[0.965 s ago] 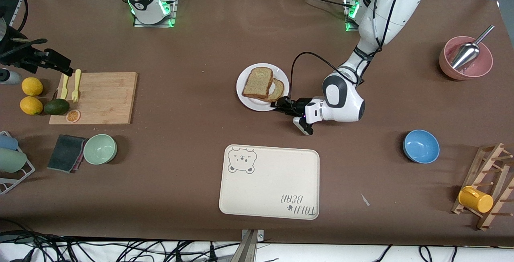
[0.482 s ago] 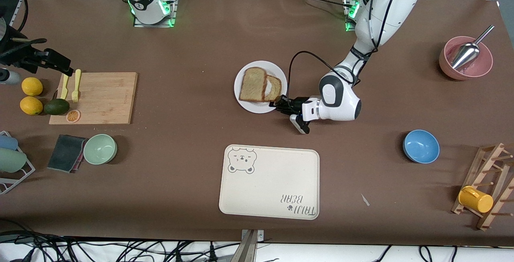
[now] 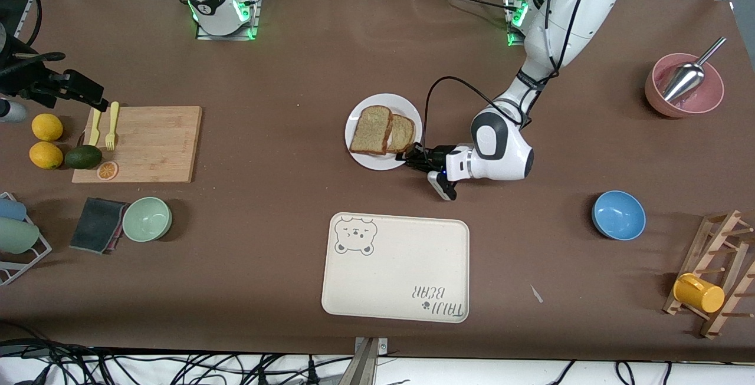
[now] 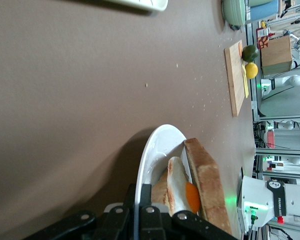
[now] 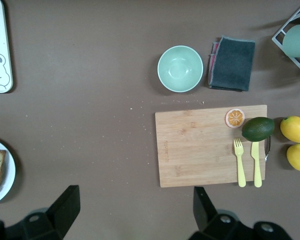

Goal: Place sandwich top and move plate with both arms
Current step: 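Grip the white plate rim with the left gripper, then slide the plate with the left gripper onto the bear tray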

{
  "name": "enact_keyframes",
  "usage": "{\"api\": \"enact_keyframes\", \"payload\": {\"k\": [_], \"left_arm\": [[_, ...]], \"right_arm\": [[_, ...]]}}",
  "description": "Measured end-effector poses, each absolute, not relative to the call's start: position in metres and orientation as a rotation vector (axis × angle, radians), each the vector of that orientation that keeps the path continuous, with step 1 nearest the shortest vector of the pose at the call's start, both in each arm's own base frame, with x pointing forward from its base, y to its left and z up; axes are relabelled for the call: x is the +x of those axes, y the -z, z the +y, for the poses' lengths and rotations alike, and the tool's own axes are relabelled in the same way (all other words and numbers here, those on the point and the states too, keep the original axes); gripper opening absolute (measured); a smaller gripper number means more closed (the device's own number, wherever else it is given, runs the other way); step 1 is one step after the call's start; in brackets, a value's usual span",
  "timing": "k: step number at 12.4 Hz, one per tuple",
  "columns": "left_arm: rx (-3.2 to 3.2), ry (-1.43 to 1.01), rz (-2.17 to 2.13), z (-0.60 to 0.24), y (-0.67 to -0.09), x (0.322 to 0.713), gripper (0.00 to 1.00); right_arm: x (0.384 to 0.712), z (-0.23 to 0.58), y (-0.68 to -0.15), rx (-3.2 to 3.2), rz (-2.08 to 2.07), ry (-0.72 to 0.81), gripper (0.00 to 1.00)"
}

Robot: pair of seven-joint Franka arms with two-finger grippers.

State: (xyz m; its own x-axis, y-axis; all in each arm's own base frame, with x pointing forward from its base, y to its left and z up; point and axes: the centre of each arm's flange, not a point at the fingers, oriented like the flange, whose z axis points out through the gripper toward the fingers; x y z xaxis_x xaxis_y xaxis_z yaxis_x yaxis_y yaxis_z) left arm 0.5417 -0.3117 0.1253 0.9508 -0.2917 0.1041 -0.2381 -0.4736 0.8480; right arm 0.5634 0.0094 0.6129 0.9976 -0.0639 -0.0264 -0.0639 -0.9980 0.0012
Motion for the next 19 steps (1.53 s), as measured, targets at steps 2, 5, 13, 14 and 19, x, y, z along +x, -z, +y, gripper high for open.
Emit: {"api": "enact_keyframes", "payload": {"k": [2, 5, 13, 14, 19], "left_arm": [[2.078, 0.025, -0.372, -0.303, -0.141, 0.555, 0.05], [2.048, -0.044, -0.368, -0.286, -0.17, 0.582, 0.05], [2.014, -0.3, -0.229, -0.226, -0.244, 0.7, 0.05], [2.011, -0.329, -0.209, -0.211, -0.243, 0.714, 0.05], [2.058, -0.462, -0.054, -0.175, -0.217, 0.745, 0.05]], "right_arm": [[0.563, 0.01, -0.613, 3.144, -0.1, 0.042, 1.0], [0.563, 0.01, -0.614, 3.144, -0.101, 0.039, 1.0], [0.563, 0.01, -0.616, 3.145, -0.092, 0.033, 1.0], [0.563, 0.01, -0.617, 3.145, -0.092, 0.032, 1.0], [0.563, 0.01, -0.617, 3.145, -0.088, 0.032, 1.0]]}}
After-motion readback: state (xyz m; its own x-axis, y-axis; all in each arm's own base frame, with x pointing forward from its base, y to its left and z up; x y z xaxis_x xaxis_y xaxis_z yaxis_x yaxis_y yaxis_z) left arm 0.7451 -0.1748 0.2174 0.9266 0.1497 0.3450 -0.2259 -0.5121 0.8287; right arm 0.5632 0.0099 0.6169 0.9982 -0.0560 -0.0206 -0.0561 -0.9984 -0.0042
